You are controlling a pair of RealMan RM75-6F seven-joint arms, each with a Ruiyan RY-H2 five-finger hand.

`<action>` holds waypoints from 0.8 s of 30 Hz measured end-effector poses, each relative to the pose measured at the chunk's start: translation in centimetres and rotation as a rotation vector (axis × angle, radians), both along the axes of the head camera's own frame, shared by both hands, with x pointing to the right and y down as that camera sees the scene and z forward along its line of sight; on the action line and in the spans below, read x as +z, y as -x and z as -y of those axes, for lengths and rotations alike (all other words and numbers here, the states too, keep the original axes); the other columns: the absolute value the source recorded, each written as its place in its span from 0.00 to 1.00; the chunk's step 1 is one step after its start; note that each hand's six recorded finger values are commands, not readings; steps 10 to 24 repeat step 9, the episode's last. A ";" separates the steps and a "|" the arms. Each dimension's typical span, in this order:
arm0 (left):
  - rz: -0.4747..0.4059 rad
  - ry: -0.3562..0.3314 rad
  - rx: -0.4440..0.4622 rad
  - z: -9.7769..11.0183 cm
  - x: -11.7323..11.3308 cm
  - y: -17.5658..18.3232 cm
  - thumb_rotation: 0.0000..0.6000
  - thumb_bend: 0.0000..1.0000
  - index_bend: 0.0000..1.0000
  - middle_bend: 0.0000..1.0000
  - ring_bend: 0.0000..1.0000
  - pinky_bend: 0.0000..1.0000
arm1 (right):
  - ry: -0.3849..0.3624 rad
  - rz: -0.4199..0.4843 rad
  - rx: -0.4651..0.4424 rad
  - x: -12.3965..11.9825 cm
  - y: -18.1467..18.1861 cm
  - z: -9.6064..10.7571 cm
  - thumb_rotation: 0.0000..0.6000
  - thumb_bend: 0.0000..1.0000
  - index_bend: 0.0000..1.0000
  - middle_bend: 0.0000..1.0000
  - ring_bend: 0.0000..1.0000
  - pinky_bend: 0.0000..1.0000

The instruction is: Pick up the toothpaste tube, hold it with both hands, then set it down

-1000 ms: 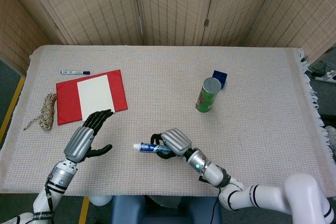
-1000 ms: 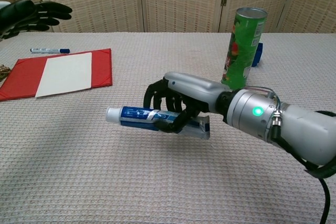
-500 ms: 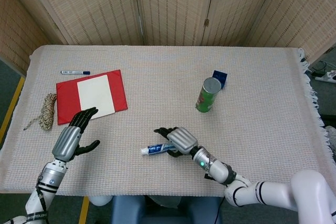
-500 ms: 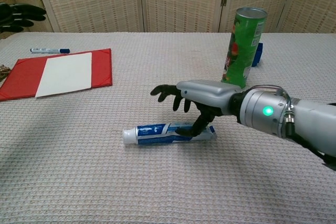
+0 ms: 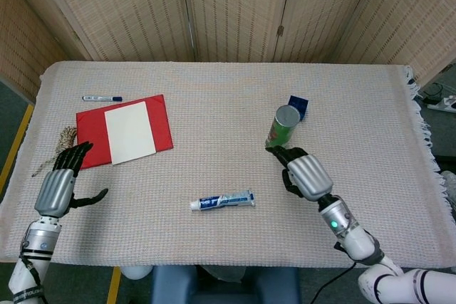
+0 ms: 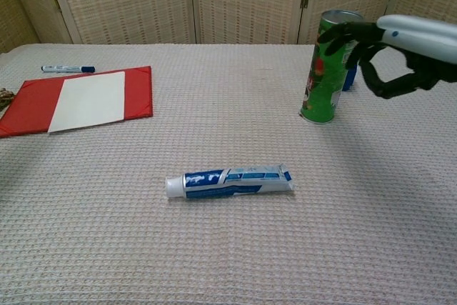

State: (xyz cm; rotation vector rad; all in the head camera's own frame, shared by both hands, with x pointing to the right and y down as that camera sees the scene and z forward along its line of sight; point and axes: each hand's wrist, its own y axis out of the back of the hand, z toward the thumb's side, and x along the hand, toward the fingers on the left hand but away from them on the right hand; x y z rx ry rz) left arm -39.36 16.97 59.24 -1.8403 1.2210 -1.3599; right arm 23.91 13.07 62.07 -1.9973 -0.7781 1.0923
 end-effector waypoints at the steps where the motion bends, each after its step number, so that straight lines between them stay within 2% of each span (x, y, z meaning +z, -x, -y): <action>1: 0.021 -0.011 -0.003 0.0 -0.1 0.5 1.00 0.29 0.08 0.13 0.10 0.00 | -0.012 -0.017 0.017 -0.6 -1.2 -0.2 1.00 0.84 0.15 0.21 0.28 0.25; 6: 0.143 -0.074 -0.012 -0.6 -1.2 3.0 1.00 0.29 0.09 0.14 0.11 0.00 | -0.066 -0.081 0.101 -3.1 -6.6 -1.9 1.00 0.84 0.15 0.20 0.27 0.24; 9: 0.202 -0.077 -0.006 -1.6 -1.6 3.8 1.00 0.29 0.09 0.14 0.11 0.00 | -0.092 -0.117 0.152 -4.2 -9.4 -3.3 1.00 0.84 0.14 0.16 0.22 0.23; 24: 0.202 -0.077 -0.006 -1.6 -1.6 3.8 1.00 0.29 0.09 0.14 0.11 0.00 | -0.092 -0.117 0.152 -4.2 -9.4 -3.3 1.00 0.84 0.14 0.16 0.22 0.23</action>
